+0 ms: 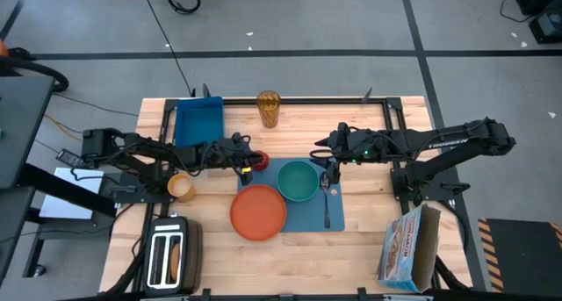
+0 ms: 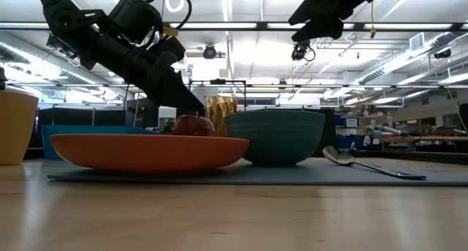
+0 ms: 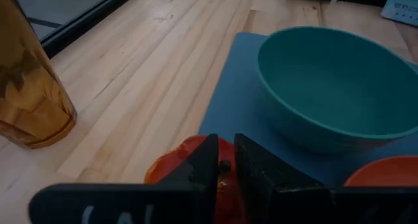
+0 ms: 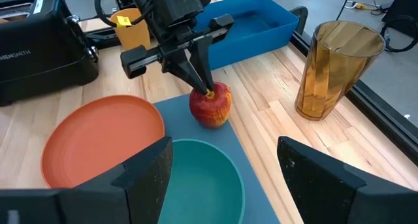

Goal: Arrange a breakfast setting
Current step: Put the red apple on the blue cutting board to the top of the orange plate, then put the yellow cup of milk on the blue cutting board to the top right of the green bowl

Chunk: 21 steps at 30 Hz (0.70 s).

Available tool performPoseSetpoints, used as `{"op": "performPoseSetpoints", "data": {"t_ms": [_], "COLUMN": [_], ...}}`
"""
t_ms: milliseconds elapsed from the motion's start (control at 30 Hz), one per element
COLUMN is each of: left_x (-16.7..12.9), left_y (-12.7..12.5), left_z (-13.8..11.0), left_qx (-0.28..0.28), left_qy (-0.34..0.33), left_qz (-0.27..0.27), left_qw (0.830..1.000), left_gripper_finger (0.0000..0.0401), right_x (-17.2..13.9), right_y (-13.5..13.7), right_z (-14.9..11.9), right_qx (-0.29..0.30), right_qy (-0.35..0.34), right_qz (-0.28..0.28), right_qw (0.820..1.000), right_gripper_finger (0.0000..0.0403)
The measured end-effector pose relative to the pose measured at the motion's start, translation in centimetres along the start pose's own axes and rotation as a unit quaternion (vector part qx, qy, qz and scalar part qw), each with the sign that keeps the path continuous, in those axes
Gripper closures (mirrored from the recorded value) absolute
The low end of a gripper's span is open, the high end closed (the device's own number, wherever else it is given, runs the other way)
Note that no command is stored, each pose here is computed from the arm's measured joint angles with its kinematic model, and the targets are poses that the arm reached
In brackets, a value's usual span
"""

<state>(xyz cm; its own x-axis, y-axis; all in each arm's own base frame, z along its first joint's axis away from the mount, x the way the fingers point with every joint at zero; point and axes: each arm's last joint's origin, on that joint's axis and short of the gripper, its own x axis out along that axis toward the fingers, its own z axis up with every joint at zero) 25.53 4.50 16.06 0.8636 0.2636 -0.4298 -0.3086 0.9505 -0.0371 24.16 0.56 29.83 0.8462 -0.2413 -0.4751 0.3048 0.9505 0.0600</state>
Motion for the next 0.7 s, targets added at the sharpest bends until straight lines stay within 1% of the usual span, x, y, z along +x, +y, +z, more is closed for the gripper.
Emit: {"op": "performPoseSetpoints", "data": {"t_ms": [200,300,400,533,600,700], "left_x": [0.0,0.0,0.0,-0.3,-0.5,-1.1], "left_y": [0.0,0.0,0.0,-0.1,-0.2,-0.7], "left_z": [0.3,0.4,0.5,0.9,1.6,3.4], "left_qx": [0.005,0.013,0.014,0.025,0.036,0.054], "left_qy": [-0.016,-0.021,-0.022,-0.034,-0.039,-0.047], "left_qz": [-0.001,-0.002,-0.002,-0.002,-0.007,-0.018], "left_qw": [1.000,1.000,1.000,0.999,0.999,0.997], "left_gripper_finger": [0.0343,0.0337,0.0322,0.0288,0.0273,0.0260], "right_x": [0.0,0.0,0.0,0.0,0.0,0.0], "right_y": [0.0,0.0,0.0,0.0,0.0,0.0], "right_z": [0.0,-0.1,-0.2,-0.2,-0.2,-0.2], "right_qx": [0.000,0.001,0.007,-0.001,-0.007,-0.014], "right_qy": [0.000,0.006,0.009,0.009,0.010,0.011], "right_qz": [0.000,0.005,0.007,0.007,0.009,0.011], "right_qw": [1.000,1.000,1.000,1.000,1.000,1.000], "right_gripper_finger": [0.0119,0.0119,0.0119,0.0119,0.0119,0.0119]}}
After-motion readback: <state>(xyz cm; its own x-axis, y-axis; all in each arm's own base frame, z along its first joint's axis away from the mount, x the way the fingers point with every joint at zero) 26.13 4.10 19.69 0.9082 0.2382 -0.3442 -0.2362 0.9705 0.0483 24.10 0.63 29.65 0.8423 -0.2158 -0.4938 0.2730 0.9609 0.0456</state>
